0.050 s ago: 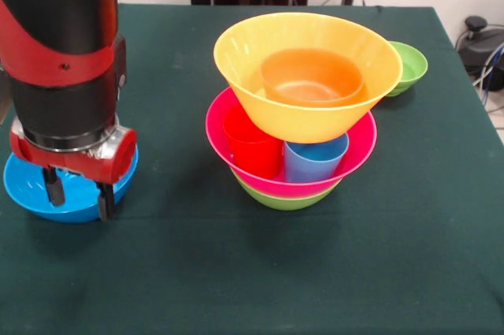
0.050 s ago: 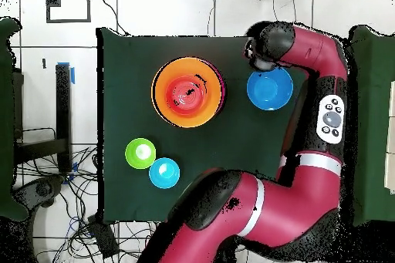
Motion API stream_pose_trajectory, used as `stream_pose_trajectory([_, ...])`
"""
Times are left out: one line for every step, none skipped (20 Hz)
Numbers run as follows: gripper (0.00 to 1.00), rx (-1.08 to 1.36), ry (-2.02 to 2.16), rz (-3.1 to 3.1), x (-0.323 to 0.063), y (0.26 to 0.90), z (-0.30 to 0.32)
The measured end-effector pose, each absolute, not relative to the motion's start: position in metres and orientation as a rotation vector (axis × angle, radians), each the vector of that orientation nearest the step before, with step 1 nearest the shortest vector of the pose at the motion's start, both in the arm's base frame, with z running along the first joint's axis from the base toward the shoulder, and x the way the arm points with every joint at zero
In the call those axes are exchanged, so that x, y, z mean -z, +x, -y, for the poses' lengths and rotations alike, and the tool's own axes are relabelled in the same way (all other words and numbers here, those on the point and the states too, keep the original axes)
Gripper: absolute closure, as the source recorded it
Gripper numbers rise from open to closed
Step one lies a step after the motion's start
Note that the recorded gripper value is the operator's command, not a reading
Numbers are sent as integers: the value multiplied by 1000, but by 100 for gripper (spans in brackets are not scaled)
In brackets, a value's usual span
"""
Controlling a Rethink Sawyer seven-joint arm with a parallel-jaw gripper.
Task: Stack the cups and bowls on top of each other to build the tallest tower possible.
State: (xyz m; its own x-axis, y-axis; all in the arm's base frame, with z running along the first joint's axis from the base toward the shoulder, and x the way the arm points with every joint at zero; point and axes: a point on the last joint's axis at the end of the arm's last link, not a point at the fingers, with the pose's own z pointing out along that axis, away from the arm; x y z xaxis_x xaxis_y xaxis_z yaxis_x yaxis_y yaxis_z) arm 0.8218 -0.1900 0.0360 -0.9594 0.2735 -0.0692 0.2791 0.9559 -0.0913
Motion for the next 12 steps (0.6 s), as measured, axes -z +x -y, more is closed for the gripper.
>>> stream_pose_trajectory([0,164,432,-3059,-38,818,191])
stream_pose_trajectory([0,170,432,-3063,-39,816,192])
stream_pose_trajectory([0,182,434,-3073,-41,811,194])
stream_pose_trajectory([0,188,435,-3079,-42,808,196])
stream_pose_trajectory([0,195,436,-3085,-43,805,197])
stream_pose_trajectory([0,201,438,-3092,-43,801,198])
stream_pose_trajectory([0,203,439,-3095,-43,800,198])
stream_pose_trajectory([0,209,444,-3107,-42,794,200])
stream_pose_trajectory([0,210,446,-3113,-40,792,201])
stream_pose_trajectory([0,211,449,-3120,-38,789,201])
stream_pose_trajectory([0,212,452,-3126,-37,786,202])
stream_pose_trajectory([0,213,455,-3133,-34,783,203])
